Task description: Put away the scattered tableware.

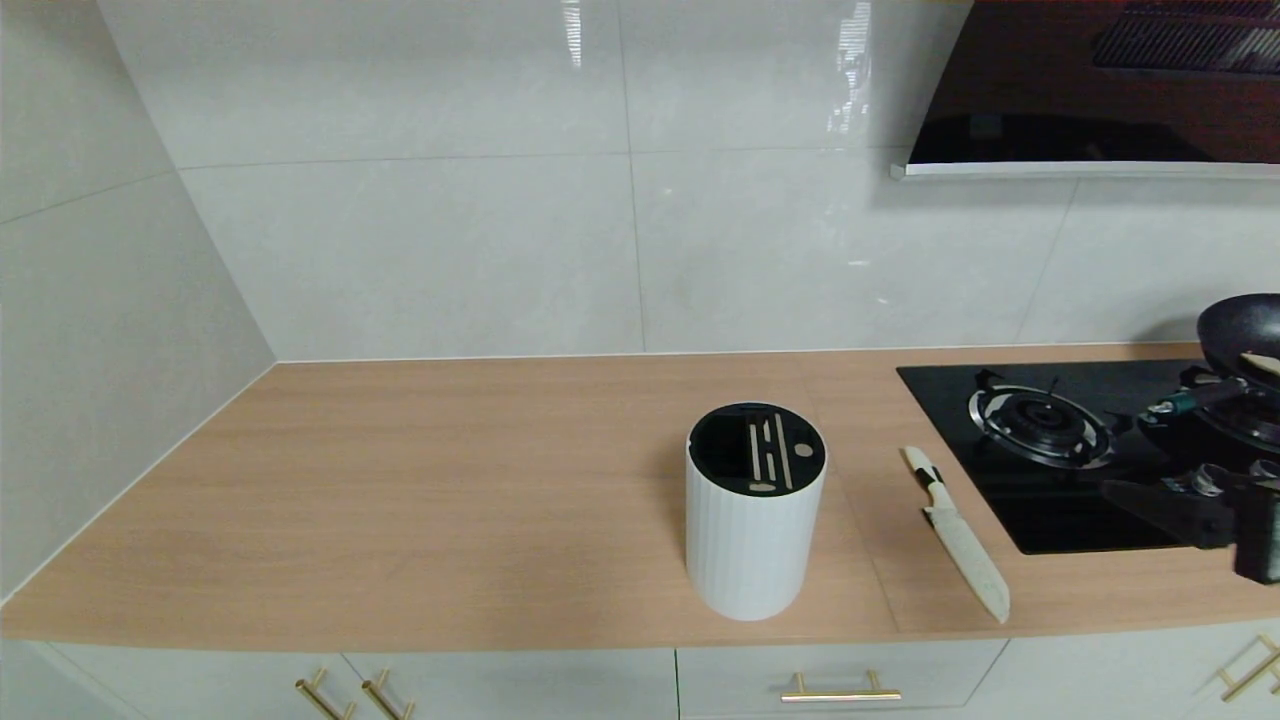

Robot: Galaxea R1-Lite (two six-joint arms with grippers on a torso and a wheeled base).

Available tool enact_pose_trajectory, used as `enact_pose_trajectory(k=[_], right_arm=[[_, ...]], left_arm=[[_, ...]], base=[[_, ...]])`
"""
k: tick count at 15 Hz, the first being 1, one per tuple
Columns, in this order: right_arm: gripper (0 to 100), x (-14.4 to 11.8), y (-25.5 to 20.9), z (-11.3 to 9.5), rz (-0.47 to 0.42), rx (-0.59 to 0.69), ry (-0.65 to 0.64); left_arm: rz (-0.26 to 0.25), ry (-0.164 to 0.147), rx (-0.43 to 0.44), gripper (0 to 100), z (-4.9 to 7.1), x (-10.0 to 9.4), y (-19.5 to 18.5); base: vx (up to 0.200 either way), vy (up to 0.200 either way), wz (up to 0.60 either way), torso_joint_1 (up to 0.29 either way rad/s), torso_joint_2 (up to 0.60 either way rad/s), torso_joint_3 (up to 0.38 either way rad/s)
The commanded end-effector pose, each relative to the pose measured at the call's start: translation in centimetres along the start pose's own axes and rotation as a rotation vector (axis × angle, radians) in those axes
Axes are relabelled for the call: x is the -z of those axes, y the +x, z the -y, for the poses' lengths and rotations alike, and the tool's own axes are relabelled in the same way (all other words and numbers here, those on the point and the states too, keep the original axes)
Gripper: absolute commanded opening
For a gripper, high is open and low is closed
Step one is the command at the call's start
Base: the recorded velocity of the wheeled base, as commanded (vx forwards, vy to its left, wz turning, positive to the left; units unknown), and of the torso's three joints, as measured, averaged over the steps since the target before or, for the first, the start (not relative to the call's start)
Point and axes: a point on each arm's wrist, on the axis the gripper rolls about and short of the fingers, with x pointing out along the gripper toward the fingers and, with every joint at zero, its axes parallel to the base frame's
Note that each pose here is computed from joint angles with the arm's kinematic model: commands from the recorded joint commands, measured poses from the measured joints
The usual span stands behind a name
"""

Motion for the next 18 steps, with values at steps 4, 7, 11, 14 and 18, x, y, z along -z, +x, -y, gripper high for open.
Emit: enact_pose_trajectory(k=[4, 7, 11, 14, 18], right_arm=[[100, 0.2, 15.6, 1.8, -0.216, 0.035, -0.03], [100, 2.2, 19.3, 2.1, -0.273, 0.055, -0.034], [100, 4.3, 23.9, 2.4, -0.292, 0.082, -0.081], [100, 5.6, 24.9, 1.5, -0.327, 0.058, -0.099], [100, 7.3, 26.9, 1.7, -0.32, 0.077, -0.109]], left_arm=[[0.0, 0.0, -0.001, 100, 0.0, 0.0, 0.0], [0.0, 0.0, -0.001, 100, 0.0, 0.0, 0.0], [-0.002, 0.0, -0.001, 100, 0.0, 0.0, 0.0], [0.0, 0.0, -0.001, 100, 0.0, 0.0, 0.0], [0.0, 0.0, -0.001, 100, 0.0, 0.0, 0.0]], base=[[0.0, 0.0, 0.0, 0.0, 0.0, 0.0], [0.0, 0.0, 0.0, 0.0, 0.0, 0.0], [0.0, 0.0, 0.0, 0.0, 0.0, 0.0], [0.0, 0.0, 0.0, 0.0, 0.0, 0.0], [0.0, 0.0, 0.0, 0.0, 0.0, 0.0]])
